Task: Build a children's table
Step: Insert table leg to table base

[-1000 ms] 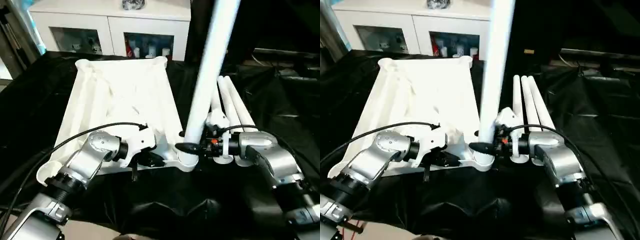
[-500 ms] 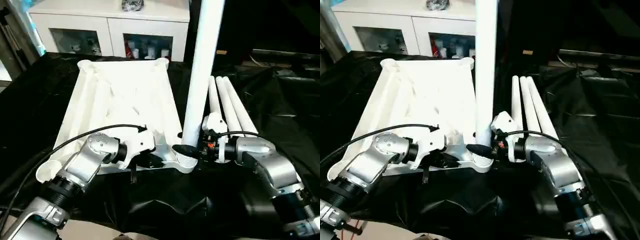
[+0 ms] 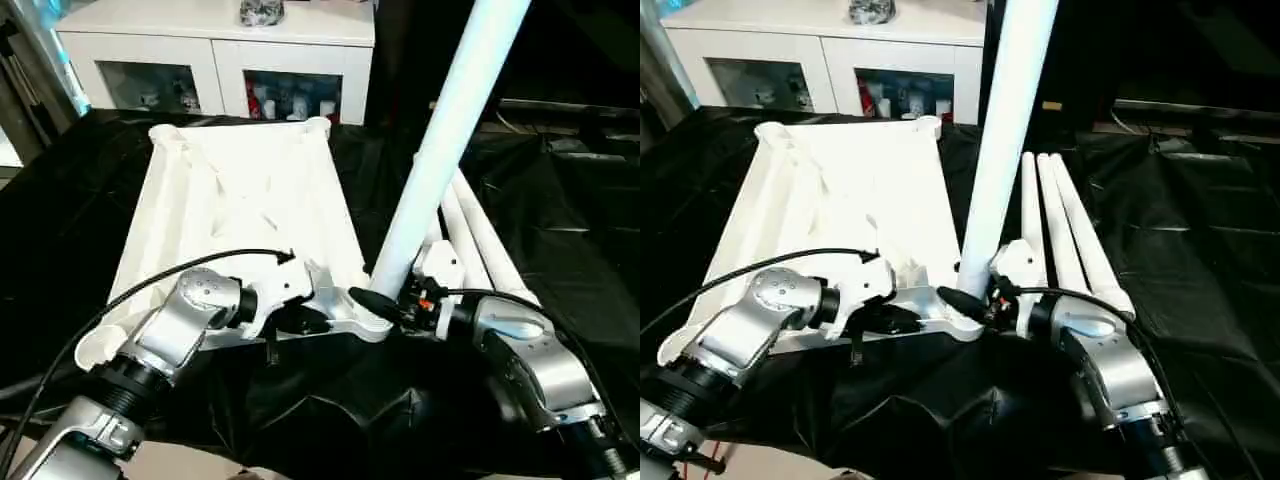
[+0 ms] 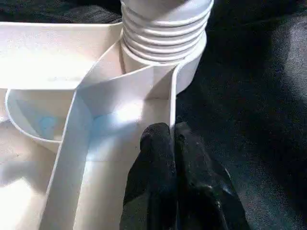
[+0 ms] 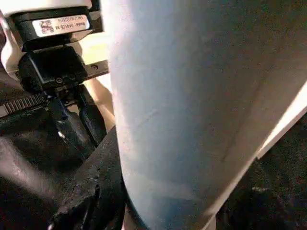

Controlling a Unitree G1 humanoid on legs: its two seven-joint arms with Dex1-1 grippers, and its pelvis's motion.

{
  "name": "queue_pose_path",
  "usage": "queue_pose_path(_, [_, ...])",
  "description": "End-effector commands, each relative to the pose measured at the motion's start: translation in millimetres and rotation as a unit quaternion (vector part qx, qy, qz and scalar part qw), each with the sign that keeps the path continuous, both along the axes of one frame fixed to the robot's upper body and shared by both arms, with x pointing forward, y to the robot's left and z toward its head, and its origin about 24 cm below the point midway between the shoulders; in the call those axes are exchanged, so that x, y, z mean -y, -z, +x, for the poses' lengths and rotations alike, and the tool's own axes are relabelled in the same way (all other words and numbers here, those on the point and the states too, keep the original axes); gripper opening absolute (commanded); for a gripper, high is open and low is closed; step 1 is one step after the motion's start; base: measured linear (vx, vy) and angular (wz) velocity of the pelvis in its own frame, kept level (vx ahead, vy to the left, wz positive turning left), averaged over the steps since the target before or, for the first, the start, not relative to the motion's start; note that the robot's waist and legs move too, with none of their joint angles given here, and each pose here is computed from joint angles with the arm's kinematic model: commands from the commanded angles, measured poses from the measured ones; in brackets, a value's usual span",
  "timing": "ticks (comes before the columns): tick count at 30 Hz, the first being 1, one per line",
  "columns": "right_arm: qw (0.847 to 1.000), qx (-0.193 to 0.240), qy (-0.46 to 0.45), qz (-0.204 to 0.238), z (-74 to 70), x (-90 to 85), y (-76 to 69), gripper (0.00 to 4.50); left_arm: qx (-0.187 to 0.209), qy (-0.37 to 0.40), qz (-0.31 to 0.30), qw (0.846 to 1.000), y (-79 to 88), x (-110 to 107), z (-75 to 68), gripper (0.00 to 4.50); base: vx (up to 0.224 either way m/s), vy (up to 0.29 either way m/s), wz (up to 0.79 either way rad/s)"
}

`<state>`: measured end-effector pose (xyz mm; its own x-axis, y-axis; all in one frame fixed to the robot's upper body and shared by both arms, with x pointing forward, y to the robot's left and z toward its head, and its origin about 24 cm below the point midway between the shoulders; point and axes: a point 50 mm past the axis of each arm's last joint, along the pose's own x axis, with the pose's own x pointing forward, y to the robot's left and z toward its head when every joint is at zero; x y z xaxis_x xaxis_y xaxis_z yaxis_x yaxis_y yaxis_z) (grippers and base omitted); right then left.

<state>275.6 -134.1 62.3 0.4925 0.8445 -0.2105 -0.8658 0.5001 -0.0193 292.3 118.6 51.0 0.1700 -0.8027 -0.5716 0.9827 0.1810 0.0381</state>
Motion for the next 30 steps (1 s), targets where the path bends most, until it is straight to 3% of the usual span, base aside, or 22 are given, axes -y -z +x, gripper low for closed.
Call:
queue_pose_path(1, [0.998,-0.051,-0.013,-0.024,-6.5,2.9,18.5,1.89,0.006,-0.020,0.013,1.000,0.5,-5,3.7,0.00,0.000,0.000,0.00])
queue_pose_path(5, [0.992,-0.108,-0.056,-0.018,-2.9,1.9,31.2,1.89,-0.002,0.002,0.011,1.000,-0.6,-3,2.7,0.00,0.000,0.000,0.00])
queue_pose_path(9, [0.989,-0.125,-0.071,-0.021,-0.5,2.8,38.2,1.89,-0.004,0.011,0.011,1.000,-0.9,-2,2.0,0.00,0.000,0.000,0.00])
queue_pose_path(21, [0.982,-0.121,-0.130,-0.063,-1.7,10.0,59.1,1.89,-0.004,0.057,0.012,0.998,-3.9,-4,-2.8,0.00,0.000,0.000,0.00])
queue_pose_path(27, [0.980,-0.121,-0.140,-0.065,1.5,11.9,63.8,1.89,-0.007,0.072,0.010,0.997,-6.4,-6,-4.1,0.00,0.000,0.000,0.00])
queue_pose_path(30, [0.981,-0.116,-0.141,-0.059,4.4,11.8,56.8,1.89,-0.008,0.071,0.011,0.997,-7.0,-8,-3.7,0.00,0.000,0.000,0.00])
